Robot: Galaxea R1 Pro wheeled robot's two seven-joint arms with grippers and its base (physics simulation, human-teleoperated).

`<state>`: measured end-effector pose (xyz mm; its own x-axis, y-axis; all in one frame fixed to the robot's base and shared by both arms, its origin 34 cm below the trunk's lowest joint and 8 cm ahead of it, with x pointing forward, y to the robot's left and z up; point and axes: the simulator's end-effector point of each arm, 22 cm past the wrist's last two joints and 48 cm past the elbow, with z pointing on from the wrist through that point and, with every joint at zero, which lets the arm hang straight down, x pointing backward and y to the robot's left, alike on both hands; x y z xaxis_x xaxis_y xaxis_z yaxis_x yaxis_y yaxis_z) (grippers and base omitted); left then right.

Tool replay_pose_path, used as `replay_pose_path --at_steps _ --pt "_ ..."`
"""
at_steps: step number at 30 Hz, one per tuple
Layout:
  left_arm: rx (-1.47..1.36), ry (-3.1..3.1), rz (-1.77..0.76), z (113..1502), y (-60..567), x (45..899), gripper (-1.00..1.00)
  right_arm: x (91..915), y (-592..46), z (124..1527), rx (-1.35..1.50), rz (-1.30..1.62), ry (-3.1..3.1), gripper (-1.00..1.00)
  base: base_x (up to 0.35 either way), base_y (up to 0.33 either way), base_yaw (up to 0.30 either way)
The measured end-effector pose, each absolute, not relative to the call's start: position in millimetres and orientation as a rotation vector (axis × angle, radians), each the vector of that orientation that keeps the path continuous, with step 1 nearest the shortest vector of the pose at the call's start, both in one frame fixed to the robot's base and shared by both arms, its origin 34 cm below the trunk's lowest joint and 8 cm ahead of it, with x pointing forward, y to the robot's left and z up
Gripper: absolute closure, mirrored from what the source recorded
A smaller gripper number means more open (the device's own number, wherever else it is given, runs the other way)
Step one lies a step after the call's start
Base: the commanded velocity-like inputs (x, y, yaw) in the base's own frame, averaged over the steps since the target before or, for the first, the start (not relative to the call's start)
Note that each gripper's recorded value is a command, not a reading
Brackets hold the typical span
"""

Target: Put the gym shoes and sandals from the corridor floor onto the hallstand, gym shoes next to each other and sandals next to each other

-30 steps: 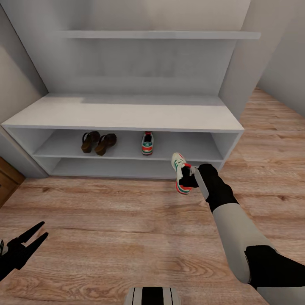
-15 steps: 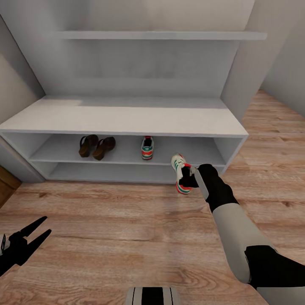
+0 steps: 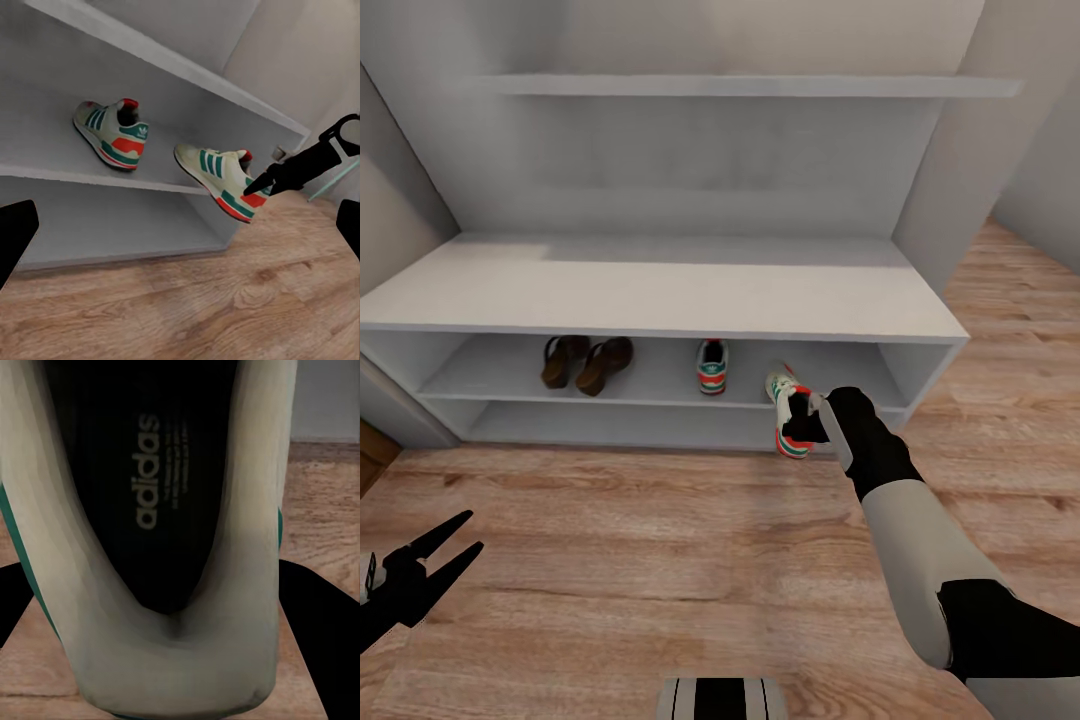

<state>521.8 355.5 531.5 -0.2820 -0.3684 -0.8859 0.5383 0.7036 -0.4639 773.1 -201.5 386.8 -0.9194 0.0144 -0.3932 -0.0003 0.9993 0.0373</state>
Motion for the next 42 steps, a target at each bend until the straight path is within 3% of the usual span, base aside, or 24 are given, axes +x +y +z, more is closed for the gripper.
replay_pose_path --at_steps 15,42 --pt "0.138 1.633 -0.884 531.7 355.1 521.8 -1.0 772.2 -201.5 385.4 0.01 0.051 2.74 1.0 0.119 0.083 0.0" --pt "0.162 1.634 -0.924 529.4 340.5 524.0 -1.0 801.4 -202.1 399.2 0.037 0.055 2.59 1.0 0.004 0.003 0.0"
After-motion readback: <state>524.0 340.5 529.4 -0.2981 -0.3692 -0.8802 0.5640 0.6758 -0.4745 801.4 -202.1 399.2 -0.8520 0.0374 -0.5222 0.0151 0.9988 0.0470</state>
